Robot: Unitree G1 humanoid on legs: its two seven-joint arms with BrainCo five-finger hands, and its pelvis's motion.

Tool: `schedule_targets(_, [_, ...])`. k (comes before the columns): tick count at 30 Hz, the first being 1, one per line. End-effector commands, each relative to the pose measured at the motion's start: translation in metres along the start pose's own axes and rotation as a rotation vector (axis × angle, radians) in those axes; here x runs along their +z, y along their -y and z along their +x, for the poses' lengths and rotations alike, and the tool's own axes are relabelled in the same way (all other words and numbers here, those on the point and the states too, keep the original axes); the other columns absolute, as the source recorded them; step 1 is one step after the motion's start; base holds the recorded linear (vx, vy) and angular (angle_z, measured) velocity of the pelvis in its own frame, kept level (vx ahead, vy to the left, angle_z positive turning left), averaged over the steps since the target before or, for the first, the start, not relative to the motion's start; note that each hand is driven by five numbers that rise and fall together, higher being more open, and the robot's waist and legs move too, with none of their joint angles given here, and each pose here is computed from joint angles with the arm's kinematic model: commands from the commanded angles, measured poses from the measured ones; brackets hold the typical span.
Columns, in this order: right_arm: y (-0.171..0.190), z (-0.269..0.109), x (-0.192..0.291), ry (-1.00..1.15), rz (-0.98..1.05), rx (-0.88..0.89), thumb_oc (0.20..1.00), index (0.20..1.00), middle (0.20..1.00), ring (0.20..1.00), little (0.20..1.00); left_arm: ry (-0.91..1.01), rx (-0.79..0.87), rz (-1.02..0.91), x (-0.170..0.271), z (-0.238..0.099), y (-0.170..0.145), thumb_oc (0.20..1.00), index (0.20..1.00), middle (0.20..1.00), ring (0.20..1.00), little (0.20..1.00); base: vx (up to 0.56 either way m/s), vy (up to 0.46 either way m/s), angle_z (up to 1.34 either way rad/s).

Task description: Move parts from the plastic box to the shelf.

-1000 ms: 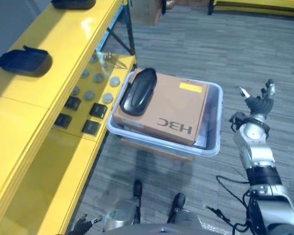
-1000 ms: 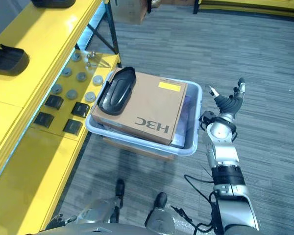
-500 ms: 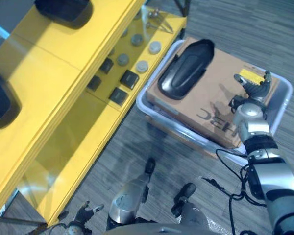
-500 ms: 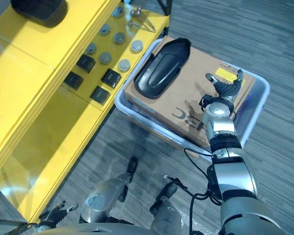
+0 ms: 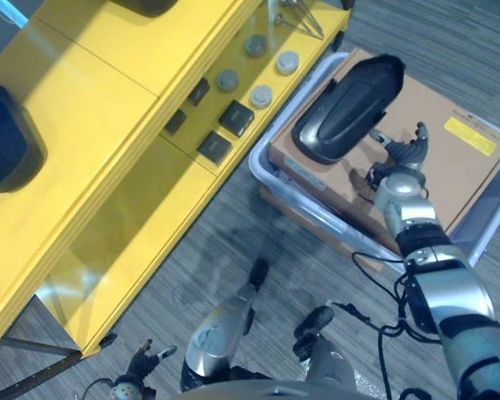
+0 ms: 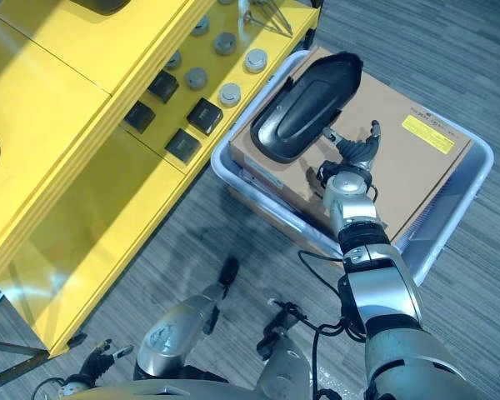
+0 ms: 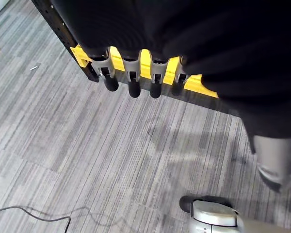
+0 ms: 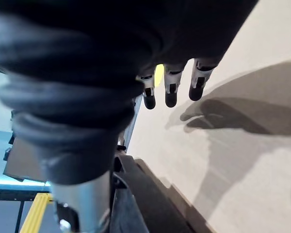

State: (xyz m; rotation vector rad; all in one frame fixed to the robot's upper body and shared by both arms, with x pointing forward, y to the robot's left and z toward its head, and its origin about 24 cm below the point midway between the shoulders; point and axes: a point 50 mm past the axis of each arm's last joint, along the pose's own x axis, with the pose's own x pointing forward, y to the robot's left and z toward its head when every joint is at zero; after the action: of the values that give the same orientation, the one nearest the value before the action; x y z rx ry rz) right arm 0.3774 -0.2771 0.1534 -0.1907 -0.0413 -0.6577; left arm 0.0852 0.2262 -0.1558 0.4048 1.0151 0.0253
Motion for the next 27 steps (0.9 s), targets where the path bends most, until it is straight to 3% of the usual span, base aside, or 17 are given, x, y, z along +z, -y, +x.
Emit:
schedule_targets(1, [0.017, 0.009, 0.013, 0.065, -0.216, -0.123, 1.000, 1.000, 1.000, 1.000, 1.000, -0.077, 0.013, 0.031, -0.020, -0.004, -0.014, 1.000, 1.000, 1.000, 1.000, 1.000, 0.00, 0.018, 0.05])
schedule_targets(8, [0.031, 0.019, 0.007, 0.008, -0.561, -0.223, 1.000, 1.000, 1.000, 1.000, 1.000, -0.046, 0.009, 0.048, -0.014, -0.002, -0.019, 1.000, 1.000, 1.000, 1.000, 1.000, 0.01, -0.006, 0.05])
schedule_targets(20, [0.044, 0.026, 0.009, -0.097, -0.526, -0.274, 1.000, 1.000, 1.000, 1.000, 1.000, -0.024, -0.004, 0.036, -0.011, -0.002, -0.026, 1.000, 1.000, 1.000, 1.000, 1.000, 0.02, 0.015, 0.09])
schedule_targets(21, [0.045, 0.026, 0.009, -0.100, -0.528, -0.274, 0.555, 0.555, 0.555, 0.555, 0.555, -0.022, -0.004, 0.034, -0.011, -0.002, -0.026, 1.000, 1.000, 1.000, 1.000, 1.000, 0.01, 0.022, 0.06])
schedule_targets(22, [0.048, 0.027, 0.007, -0.110, -0.527, -0.275, 0.200, 0.200, 0.200, 0.200, 0.200, -0.020, -0.003, 0.030, -0.011, -0.002, -0.026, 1.000, 1.000, 1.000, 1.000, 1.000, 0.00, 0.008, 0.04])
schedule_targets(27, [0.053, 0.027, 0.004, -0.116, -0.535, -0.274, 0.200, 0.200, 0.200, 0.200, 0.200, -0.006, -0.004, 0.031, -0.009, -0.002, -0.026, 1.000, 1.000, 1.000, 1.000, 1.000, 0.00, -0.001, 0.04])
